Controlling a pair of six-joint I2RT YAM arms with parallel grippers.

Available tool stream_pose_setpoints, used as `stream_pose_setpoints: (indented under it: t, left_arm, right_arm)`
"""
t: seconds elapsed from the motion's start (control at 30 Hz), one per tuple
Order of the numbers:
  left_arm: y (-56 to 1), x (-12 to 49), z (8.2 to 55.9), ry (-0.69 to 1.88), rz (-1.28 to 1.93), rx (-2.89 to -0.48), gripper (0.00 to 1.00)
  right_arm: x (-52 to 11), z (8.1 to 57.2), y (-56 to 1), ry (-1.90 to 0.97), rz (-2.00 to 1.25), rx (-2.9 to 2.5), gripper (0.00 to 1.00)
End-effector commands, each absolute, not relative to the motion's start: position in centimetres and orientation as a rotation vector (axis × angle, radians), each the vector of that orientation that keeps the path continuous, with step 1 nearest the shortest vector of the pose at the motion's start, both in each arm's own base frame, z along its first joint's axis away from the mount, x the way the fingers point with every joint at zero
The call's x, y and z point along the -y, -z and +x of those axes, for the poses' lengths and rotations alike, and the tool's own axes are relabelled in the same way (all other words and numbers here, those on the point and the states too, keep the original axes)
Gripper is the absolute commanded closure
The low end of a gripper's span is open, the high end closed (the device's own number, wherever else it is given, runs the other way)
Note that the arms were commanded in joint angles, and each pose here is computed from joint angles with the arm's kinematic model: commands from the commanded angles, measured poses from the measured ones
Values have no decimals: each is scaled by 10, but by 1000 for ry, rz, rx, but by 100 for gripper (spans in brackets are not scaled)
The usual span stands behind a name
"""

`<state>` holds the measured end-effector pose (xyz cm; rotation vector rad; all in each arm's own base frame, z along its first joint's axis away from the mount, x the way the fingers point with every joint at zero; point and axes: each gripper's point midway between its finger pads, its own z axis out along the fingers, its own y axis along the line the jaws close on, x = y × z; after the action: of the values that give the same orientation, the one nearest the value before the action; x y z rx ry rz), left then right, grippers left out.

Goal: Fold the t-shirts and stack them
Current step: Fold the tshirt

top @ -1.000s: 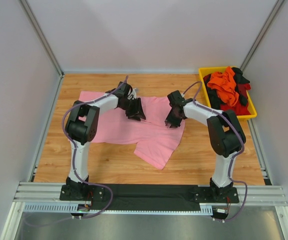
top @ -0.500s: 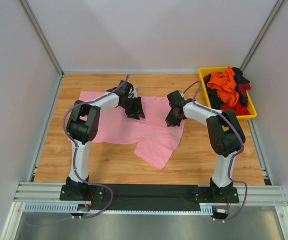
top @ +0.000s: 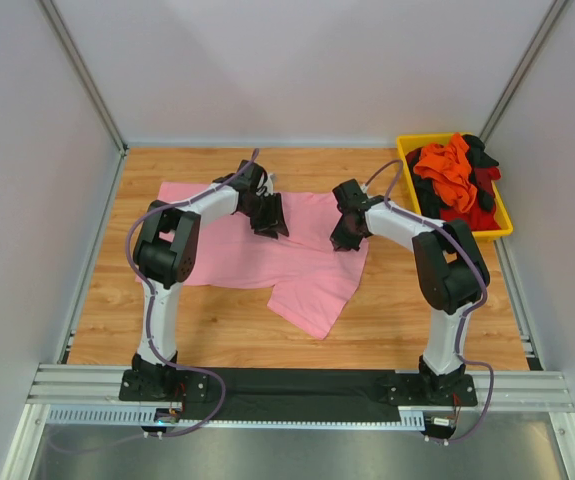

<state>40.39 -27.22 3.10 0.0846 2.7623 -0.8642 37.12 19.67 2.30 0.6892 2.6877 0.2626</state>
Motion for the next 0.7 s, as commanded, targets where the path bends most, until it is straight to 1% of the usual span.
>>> stream_pose_setpoints:
  t: [0.0,0.17,0.2,0.23,0.37,0.47,0.67]
  left_arm:
    - [-41,273,414,824,137,-2723,52]
    - [-40,277,414,855,151,-2722,55]
    - [-39,277,414,854,150,-2723,55]
    - [-39,278,413,856,154,-2725,55]
    - [-38,280,413,867,152,-2722,56]
    - [-39,283,415,875,156,-2714,57]
    - [-44,286,416,881,148,-2706,60]
  right_arm:
    - [-198,383,-41,-263,671,-2635,100]
    - [-200,382,-40,-274,668,-2650,99]
    - [-201,383,-40,-279,663,-2652,98]
    - [-202,382,-38,-278,659,-2661,91]
    - [-207,380,-41,-320,663,-2673,82]
    - [-209,379,-42,-340,670,-2672,80]
    - [-212,379,-40,-356,689,-2680,80]
